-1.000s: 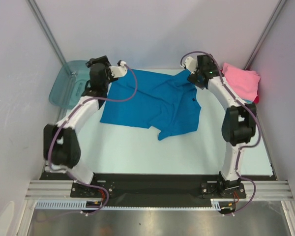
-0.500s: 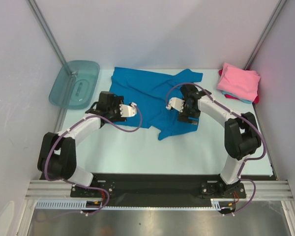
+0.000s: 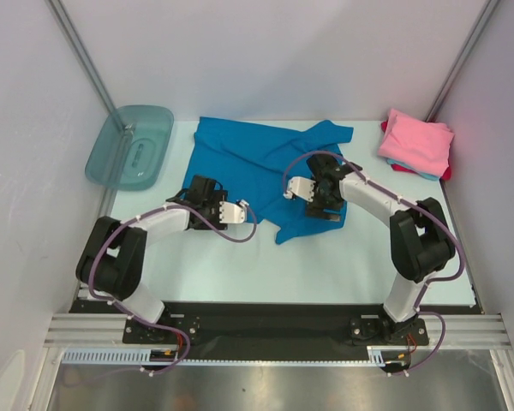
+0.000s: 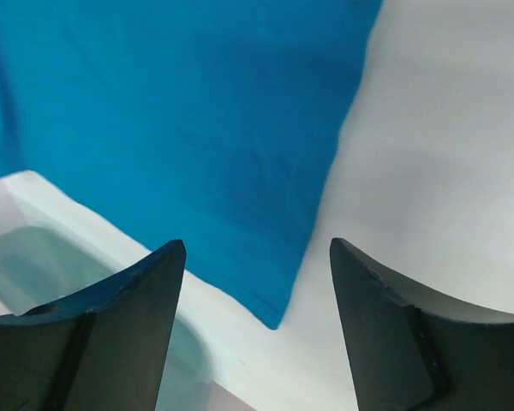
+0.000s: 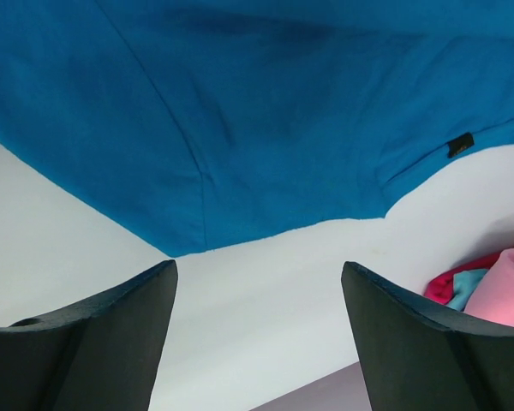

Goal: Fold and stack the t-shirts
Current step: Move the tshirt to the center of the board

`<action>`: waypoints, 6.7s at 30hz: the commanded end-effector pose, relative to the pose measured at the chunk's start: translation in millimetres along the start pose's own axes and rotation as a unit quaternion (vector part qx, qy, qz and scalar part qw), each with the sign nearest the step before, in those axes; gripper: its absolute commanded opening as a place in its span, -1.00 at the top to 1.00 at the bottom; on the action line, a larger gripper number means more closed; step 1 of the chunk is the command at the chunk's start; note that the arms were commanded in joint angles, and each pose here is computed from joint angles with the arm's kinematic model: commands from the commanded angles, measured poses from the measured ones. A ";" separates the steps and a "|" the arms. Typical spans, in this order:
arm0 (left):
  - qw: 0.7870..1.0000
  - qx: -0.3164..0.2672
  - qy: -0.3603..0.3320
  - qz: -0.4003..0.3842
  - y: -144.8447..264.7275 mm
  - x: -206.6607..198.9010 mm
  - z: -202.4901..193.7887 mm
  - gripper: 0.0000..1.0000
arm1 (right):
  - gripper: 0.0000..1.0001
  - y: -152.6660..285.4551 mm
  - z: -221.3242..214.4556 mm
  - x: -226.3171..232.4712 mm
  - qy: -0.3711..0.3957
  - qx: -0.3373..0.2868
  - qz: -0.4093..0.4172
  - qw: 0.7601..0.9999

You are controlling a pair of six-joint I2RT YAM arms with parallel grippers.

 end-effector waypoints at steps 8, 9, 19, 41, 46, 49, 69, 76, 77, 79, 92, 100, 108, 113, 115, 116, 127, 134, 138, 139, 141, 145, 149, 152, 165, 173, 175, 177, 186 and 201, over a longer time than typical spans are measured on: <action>0.998 0.056 -0.016 -0.020 -3.0 3.9 -47.2 -0.48 | -0.67 7.0 8.7 -18.9 0.001 0.001 -0.036 0.999; 0.998 0.059 -0.018 -0.023 -3.3 3.3 -50.6 -0.48 | -0.67 6.6 8.4 -19.0 0.001 0.003 -0.036 0.999; 0.996 0.072 -0.024 -0.042 -15.9 6.7 -84.5 -0.33 | -0.66 7.2 8.0 -20.5 -0.004 0.008 -0.040 0.999; 0.991 0.044 -0.020 -0.127 -21.8 16.4 -89.7 0.99 | -0.65 13.4 -6.4 -41.4 -0.012 0.040 -0.072 0.996; 0.992 0.054 0.034 -0.107 -4.3 34.0 -86.2 0.99 | -0.65 15.3 -6.2 -34.4 -0.017 0.030 -0.048 0.998; 0.994 0.041 0.061 -0.082 13.7 51.6 -80.8 0.99 | -0.65 12.9 -7.8 -17.0 -0.009 0.017 0.000 1.000; 0.992 0.071 0.104 -0.020 33.2 94.7 -84.6 0.99 | -0.55 12.4 18.4 45.2 0.073 -0.057 0.105 0.990; 0.992 0.069 0.107 -0.006 37.6 101.9 -80.8 0.99 | -0.43 -9.7 17.3 49.3 0.072 -0.039 0.088 0.993; 0.992 0.070 0.106 -0.007 37.7 101.7 -81.0 1.00 | -0.38 -12.2 17.1 48.9 0.072 -0.036 0.086 0.993; 0.991 0.070 0.111 -0.006 38.2 101.0 -81.0 0.99 | -0.36 -16.7 17.6 45.3 0.071 -0.031 0.070 0.995; 0.990 0.066 0.126 0.006 44.9 96.6 -76.5 0.99 | -0.03 -40.8 20.8 37.4 0.061 -0.022 0.043 0.997; 0.988 0.067 0.137 0.017 46.5 98.7 -75.3 0.99 | 0.29 -52.1 21.8 40.9 0.054 -0.018 0.053 0.997; 0.989 0.062 0.132 0.012 43.3 89.7 -68.1 0.99 | 1.00 -36.9 27.1 -3.0 0.030 -0.006 -0.035 0.999; 0.989 0.061 0.131 0.003 37.7 83.3 -64.8 0.99 | 1.00 -12.8 31.7 -40.9 0.029 -0.013 -0.093 0.995; 0.990 0.060 0.131 0.001 35.5 81.6 -63.7 0.99 | 1.00 -4.6 33.2 -56.1 0.024 -0.016 -0.121 0.992; 0.990 0.058 0.131 0.002 35.5 81.5 -62.9 0.99 | 1.00 -4.0 34.0 -60.1 0.029 -0.017 -0.125 0.992; 0.990 0.056 0.126 0.002 33.4 83.0 -58.4 0.99 | 0.10 -75.5 34.1 -61.4 0.037 0.037 -0.094 0.994; 0.991 0.056 0.120 0.006 36.1 83.5 -53.9 0.99 | -0.21 -71.1 26.5 -83.5 -0.016 0.061 -0.188 0.980; 0.991 0.060 0.117 0.004 34.0 82.5 -53.8 0.99 | -0.16 -47.9 16.1 -77.3 -0.014 0.050 -0.177 0.983; 0.991 0.059 0.116 0.003 33.4 82.1 -53.2 0.99 | -0.16 -44.5 14.5 -72.4 -0.007 0.050 -0.169 0.984; 0.992 0.059 0.115 0.003 33.1 82.5 -53.2 0.99 | -0.14 -33.0 10.7 -61.7 -0.001 0.037 -0.160 0.986; 0.991 0.060 0.117 0.003 32.1 82.6 -52.8 0.99 | -0.10 -22.3 4.6 -36.1 0.010 0.018 -0.127 0.992; 0.991 0.061 0.119 0.002 30.6 82.9 -53.0 0.99 | -0.06 -16.2 1.8 -17.4 0.017 -0.011 -0.107 0.994; 0.991 0.062 0.119 0.001 28.3 83.8 -52.5 0.99 | -0.07 -9.2 3.7 -9.0 0.018 -0.045 -0.107 0.993; 0.992 0.055 0.117 0.011 29.9 87.5 -50.2 0.99 | 0.13 -32.9 29.7 31.5 0.044 -0.116 -0.082 0.989; 0.992 0.049 0.118 0.019 32.2 90.7 -46.2 1.00 | 0.27 -59.2 50.6 11.5 0.059 -0.108 -0.149 0.981; 0.992 0.050 0.116 0.021 32.4 91.4 -45.2 1.00 | 0.30 -67.5 52.1 9.2 0.070 -0.102 -0.153 0.981; 0.991 0.051 0.118 0.023 32.9 92.2 -45.7 0.99 | 0.35 -70.0 53.4 7.0 0.076 -0.101 -0.157 0.980; 0.992 0.055 0.113 0.027 32.6 93.5 -46.6 1.00 | 0.89 -71.9 48.3 4.3 0.074 -0.094 -0.157 0.980; 0.992 0.051 0.110 0.031 28.1 103.5 -43.0 0.99 | 0.81 -72.4 15.2 7.5 0.061 -0.056 -0.140 0.987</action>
Point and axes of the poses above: each gripper's point midway between its finger pads, its own y axis back along the fingers, its own x axis along the line the jaws close on, z = x × y, the point moved 8 cm from there along y, back along the fingers, and after that the axes turned 12 degrees about y, right-handed, at the moved point
